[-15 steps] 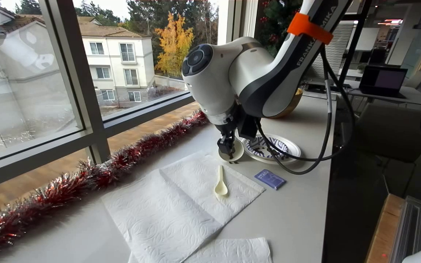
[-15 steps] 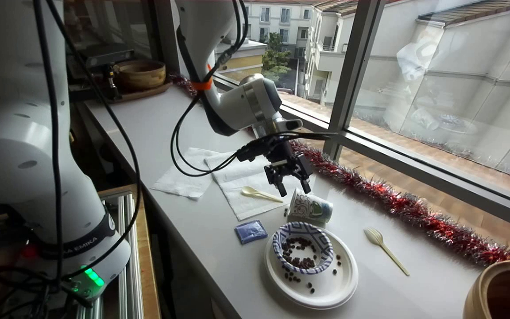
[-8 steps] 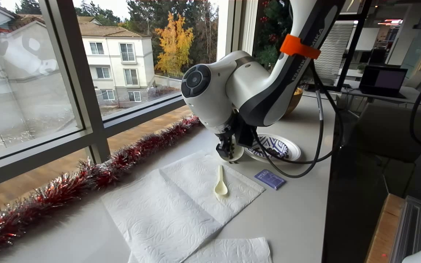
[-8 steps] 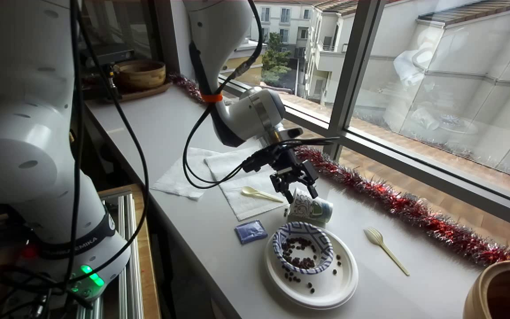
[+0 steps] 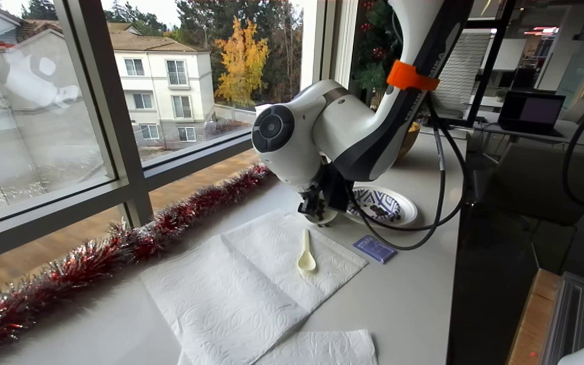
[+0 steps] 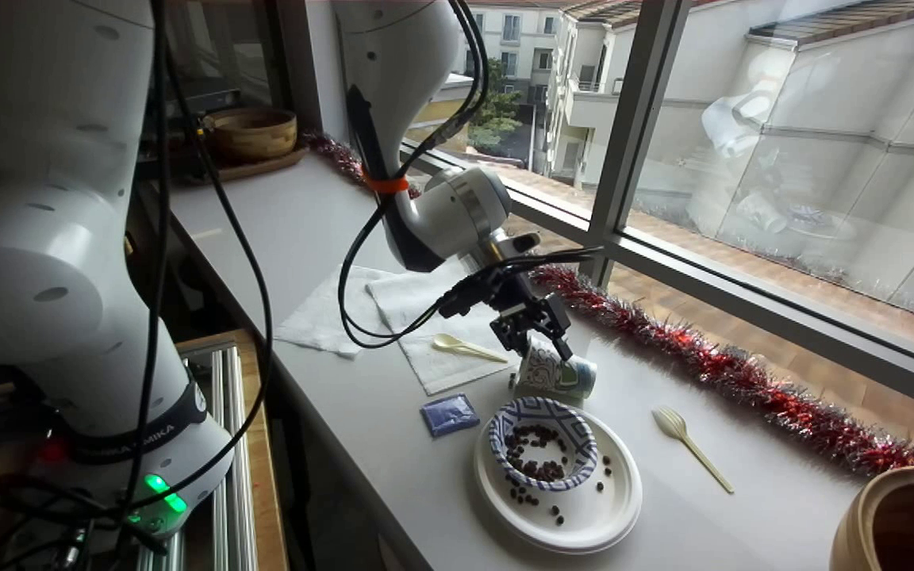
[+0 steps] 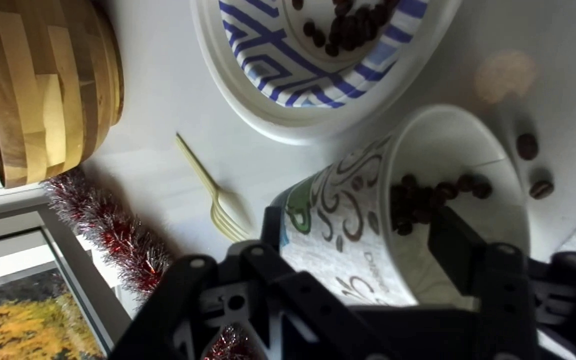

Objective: Put the cup upright

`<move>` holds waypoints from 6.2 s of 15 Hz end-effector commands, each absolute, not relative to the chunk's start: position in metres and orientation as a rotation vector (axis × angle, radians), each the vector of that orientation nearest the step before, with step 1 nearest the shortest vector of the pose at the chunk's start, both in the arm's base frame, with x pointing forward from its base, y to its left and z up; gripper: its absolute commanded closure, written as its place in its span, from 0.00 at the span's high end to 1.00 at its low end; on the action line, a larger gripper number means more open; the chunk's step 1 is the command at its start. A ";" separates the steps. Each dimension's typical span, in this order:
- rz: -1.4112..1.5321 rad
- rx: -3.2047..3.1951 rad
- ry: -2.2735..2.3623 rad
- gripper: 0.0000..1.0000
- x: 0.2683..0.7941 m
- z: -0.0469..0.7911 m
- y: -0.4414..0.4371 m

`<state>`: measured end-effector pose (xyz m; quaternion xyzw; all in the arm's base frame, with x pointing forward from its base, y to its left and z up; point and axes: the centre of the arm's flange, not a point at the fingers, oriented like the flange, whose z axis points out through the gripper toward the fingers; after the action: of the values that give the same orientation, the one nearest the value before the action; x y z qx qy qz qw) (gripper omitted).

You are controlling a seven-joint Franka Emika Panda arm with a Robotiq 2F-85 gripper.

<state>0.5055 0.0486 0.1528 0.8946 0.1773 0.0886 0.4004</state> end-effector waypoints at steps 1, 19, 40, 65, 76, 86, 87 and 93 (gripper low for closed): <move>0.259 2.232 0.437 0.46 0.500 0.160 0.052; 0.273 2.342 0.348 0.04 0.484 0.209 0.024; 0.432 3.102 -0.079 0.07 0.475 0.220 -0.049; -0.011 3.306 -1.097 0.02 0.556 0.257 -0.136; -0.019 3.186 -1.439 0.02 0.574 0.212 -0.185; 0.020 3.132 -1.563 0.39 0.590 0.206 -0.188; 0.021 3.130 -1.562 0.45 0.590 0.207 -0.187; 0.141 3.152 -1.495 0.88 0.589 0.215 -0.180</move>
<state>0.5853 -0.1856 0.2108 0.8888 -0.4251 0.0126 -0.1711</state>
